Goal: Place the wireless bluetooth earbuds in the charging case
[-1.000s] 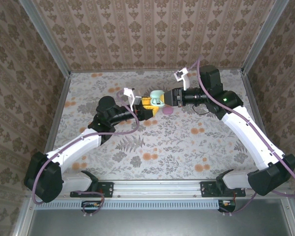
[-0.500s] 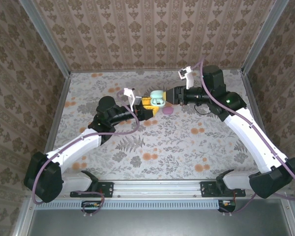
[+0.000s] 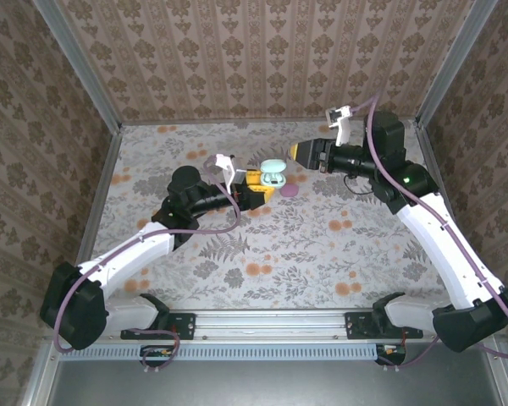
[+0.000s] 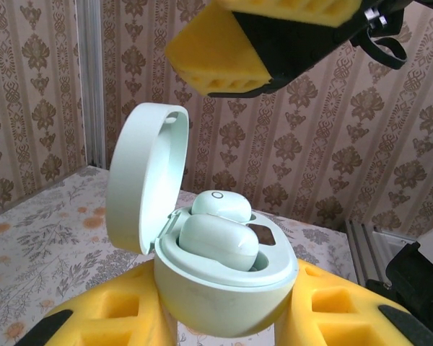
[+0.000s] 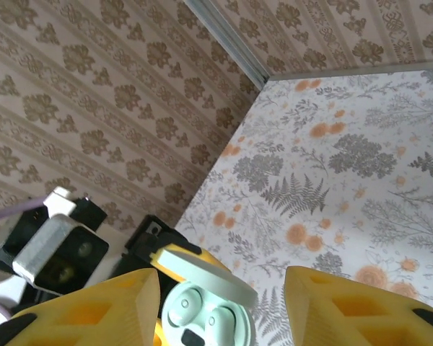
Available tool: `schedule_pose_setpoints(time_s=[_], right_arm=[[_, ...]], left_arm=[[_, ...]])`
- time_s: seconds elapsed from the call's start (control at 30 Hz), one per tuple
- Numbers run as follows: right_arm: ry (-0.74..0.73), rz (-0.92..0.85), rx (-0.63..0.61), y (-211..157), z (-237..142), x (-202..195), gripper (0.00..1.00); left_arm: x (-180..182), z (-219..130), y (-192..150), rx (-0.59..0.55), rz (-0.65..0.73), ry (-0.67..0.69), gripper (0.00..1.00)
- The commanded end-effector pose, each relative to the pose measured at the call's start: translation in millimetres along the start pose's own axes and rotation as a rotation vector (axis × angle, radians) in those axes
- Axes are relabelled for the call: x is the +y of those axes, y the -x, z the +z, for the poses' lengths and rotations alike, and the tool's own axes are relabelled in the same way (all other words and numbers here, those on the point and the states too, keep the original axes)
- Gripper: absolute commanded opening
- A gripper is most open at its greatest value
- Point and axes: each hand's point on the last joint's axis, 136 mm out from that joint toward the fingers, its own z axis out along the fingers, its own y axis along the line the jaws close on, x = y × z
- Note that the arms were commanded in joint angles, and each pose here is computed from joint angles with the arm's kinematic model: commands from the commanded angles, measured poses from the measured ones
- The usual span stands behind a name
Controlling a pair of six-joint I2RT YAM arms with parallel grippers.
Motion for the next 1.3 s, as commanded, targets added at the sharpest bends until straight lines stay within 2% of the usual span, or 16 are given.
schedule_pose_setpoints(time_s=[0.0, 0.17, 0.27, 0.37, 0.53, 1.1, 1.27], right_arm=[[0.037, 0.074, 0.01, 4.0, 10.6, 0.4, 0.52], [0.0, 0.196, 0.119, -12.8, 36.9, -23.5, 0.54], [0.048, 0.244, 0.182, -22.6, 50.1, -25.1, 0.54], [0.104, 0.251, 0.201, -26.7, 50.9, -18.4, 0.55], [0.116, 0.245, 0.242, -42.1, 47.6, -19.5, 0.56], [0.331, 0.315, 0.248, -53.5, 28.4, 12.5, 0.65], [0.381, 0.34, 0.271, -58.9, 27.7, 16.5, 0.62]], left_arm=[[-16.1, 0.1, 28.3, -0.051, 0.081, -0.048, 0.29], [-20.4, 1.2, 35.9, -0.071, 0.101, -0.058, 0.29], [-20.5, 2.3, 37.1, -0.073, 0.103, -0.056, 0.29], [-18.5, 2.1, 37.0, -0.075, 0.102, -0.043, 0.29], [-14.5, 1.4, 37.8, -0.082, 0.101, -0.016, 0.29], [-2.9, 2.6, 40.7, -0.111, 0.088, 0.039, 0.29], [-2.0, 2.7, 40.7, -0.121, 0.079, 0.043, 0.29]])
